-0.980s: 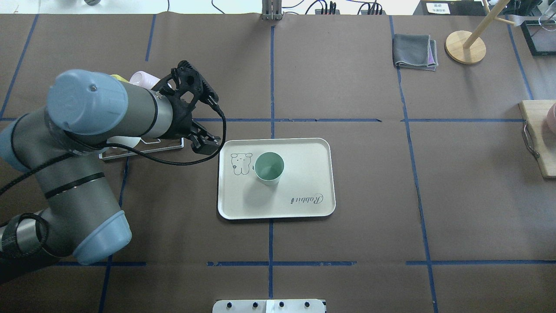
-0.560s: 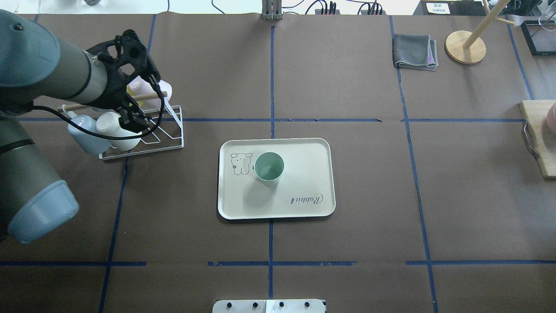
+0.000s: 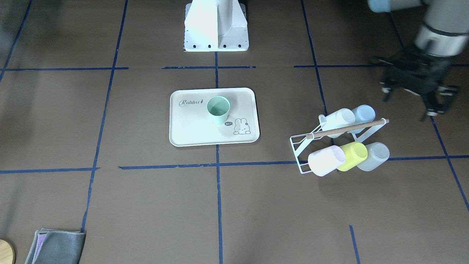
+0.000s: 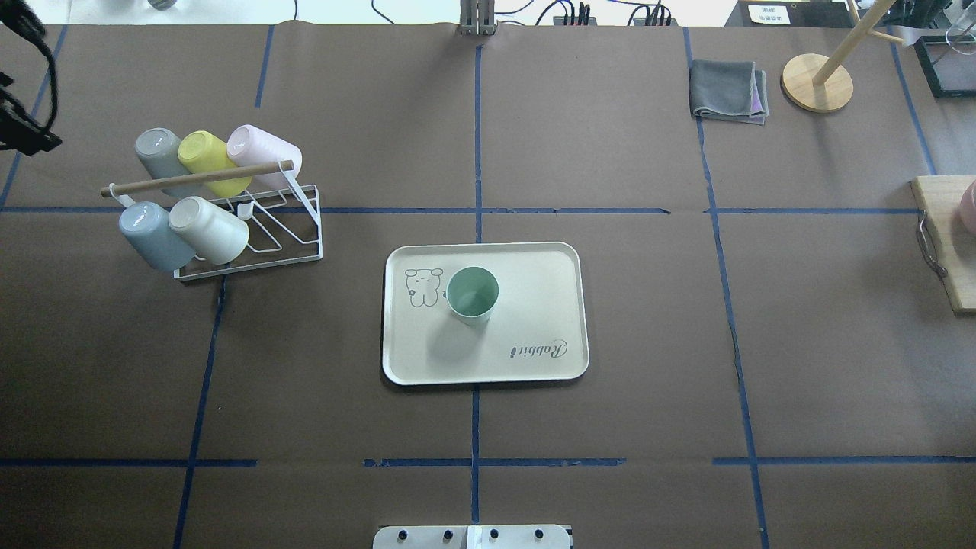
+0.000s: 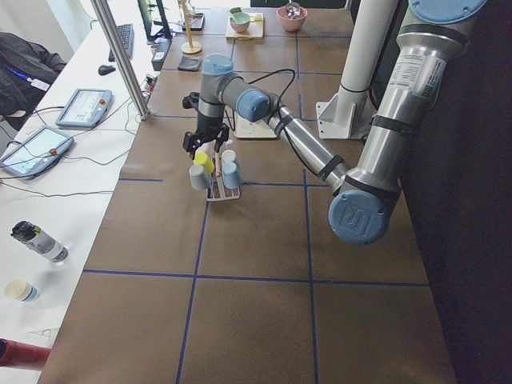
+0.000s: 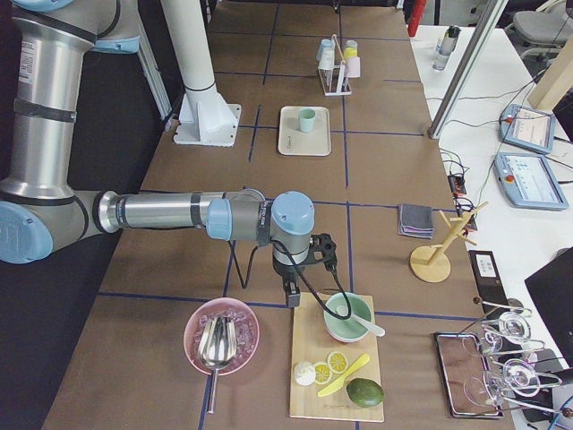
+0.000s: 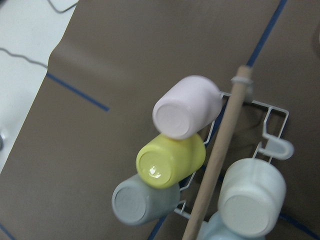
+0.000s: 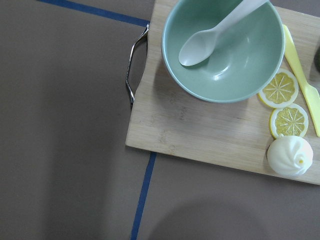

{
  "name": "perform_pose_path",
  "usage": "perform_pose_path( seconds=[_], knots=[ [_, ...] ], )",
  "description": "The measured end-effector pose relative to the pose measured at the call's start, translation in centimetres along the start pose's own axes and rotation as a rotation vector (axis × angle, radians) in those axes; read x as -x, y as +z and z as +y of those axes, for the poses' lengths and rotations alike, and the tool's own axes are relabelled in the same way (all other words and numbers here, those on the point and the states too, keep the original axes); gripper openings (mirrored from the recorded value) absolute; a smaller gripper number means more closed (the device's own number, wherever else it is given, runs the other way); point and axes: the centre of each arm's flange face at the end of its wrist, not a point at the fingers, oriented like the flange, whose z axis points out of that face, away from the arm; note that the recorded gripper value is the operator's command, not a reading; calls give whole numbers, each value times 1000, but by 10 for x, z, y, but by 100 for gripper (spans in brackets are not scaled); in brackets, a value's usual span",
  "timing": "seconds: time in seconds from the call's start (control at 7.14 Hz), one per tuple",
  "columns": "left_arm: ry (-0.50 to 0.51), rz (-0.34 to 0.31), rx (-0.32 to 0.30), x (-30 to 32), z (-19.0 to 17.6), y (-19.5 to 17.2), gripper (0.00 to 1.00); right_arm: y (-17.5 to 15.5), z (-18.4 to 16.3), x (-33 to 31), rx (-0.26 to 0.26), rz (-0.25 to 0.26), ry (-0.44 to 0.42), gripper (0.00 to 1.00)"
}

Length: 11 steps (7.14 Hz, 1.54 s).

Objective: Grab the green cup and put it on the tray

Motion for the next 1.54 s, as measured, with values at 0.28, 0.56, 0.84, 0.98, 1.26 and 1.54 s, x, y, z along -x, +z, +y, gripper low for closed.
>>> perform_pose_path(
  seconds=[0.28,0.56,0.84,0.98,1.26,1.54],
  knots=[
    [-258,37,80,100,94,24,100,0,0,0,0,0,-1,100],
    [-416,51,149,137,189,46,100,0,0,0,0,0,-1,100],
    [-513,85,228,138,264,79,100,0,0,0,1,0,0,100],
    [-547,102,251,138,282,90,100,1,0,0,1,0,1,100],
    [-592,147,248,135,292,99,100,0,0,0,1,0,1,100],
    [-598,162,239,134,289,98,100,-1,-1,1,-3,2,-2,100]
  ],
)
